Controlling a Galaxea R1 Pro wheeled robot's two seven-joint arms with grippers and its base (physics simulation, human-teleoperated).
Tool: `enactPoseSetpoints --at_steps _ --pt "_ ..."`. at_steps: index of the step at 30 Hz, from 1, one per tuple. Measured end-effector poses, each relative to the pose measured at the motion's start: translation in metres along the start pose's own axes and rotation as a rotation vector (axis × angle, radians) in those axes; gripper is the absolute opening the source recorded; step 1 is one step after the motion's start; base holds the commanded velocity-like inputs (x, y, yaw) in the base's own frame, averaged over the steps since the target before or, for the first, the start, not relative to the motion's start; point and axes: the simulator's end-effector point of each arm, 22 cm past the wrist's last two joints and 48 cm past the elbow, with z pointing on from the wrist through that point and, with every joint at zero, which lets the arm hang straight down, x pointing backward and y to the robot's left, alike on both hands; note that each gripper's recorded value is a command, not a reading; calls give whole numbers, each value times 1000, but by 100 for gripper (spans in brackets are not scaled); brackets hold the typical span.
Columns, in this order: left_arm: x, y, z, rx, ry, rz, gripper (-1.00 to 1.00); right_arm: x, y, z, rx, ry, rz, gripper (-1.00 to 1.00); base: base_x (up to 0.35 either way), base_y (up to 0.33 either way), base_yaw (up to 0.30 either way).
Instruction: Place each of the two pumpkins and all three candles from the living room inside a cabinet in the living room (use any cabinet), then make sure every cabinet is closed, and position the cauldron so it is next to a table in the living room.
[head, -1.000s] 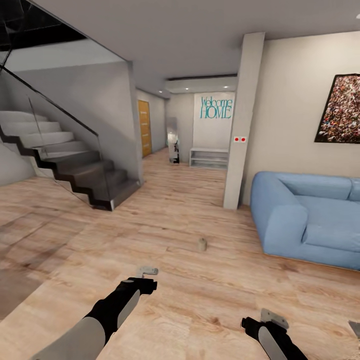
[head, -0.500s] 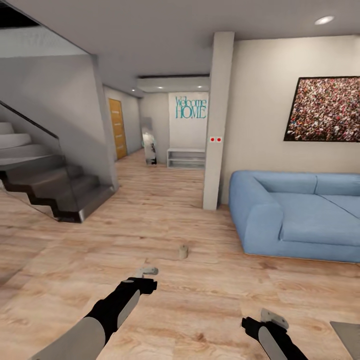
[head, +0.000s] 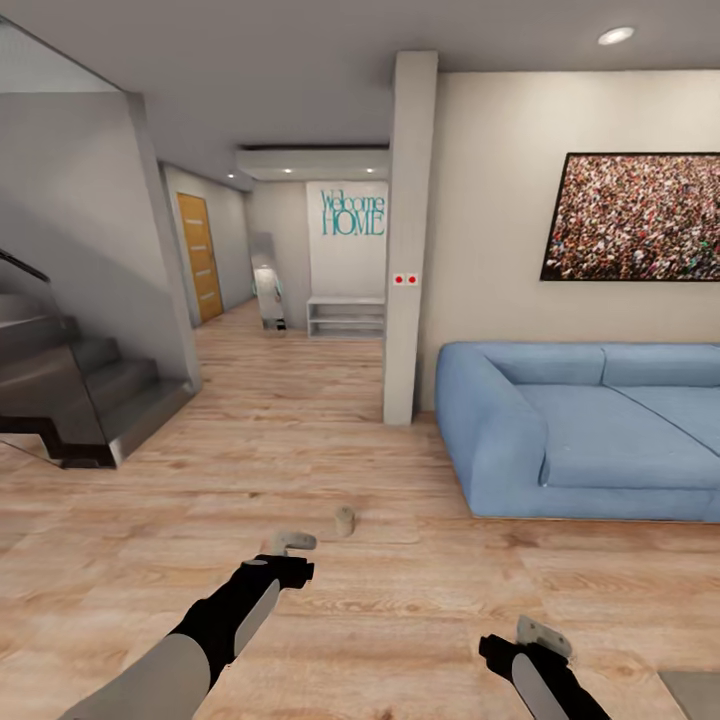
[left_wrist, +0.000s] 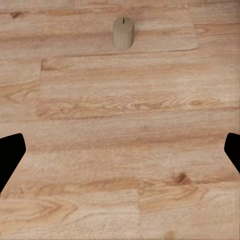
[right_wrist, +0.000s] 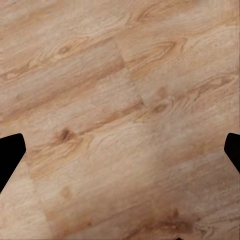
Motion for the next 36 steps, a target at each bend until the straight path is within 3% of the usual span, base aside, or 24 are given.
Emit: enactPoseSetpoints --at_steps 4,5,10,13,19,24,27,33,36 --pt "2 1 0 -1 9 -1 100 -3 14 -3 -5 5 -70 100 336 0 -6" --pt "2 1 0 -1 11 -1 100 -9 24 -6 -14 17 -104 100 336 0 -2" --pt "3 1 0 0 17 0 100 -54 63 -20 -52 22 -181 100 336 0 -1" --pt "5 0 0 2 23 1 100 -71 75 -26 -65 10 -191 100 336 0 0" --pt "19 0 -1 2 88 10 100 -123 120 -51 -122 -22 -221 100 336 0 0" --pt "27 -1 -2 5 127 15 100 -131 144 -63 -159 -10 -240 100 336 0 0" --pt "43 -2 -5 8 200 22 100 -127 164 -71 -184 -4 -253 100 336 0 0" --pt "53 0 -13 10 317 34 100 -125 173 -74 -194 1 -258 100 336 0 0" --pt "41 3 -18 6 355 43 100 -125 174 -75 -196 2 -259 100 336 0 0"
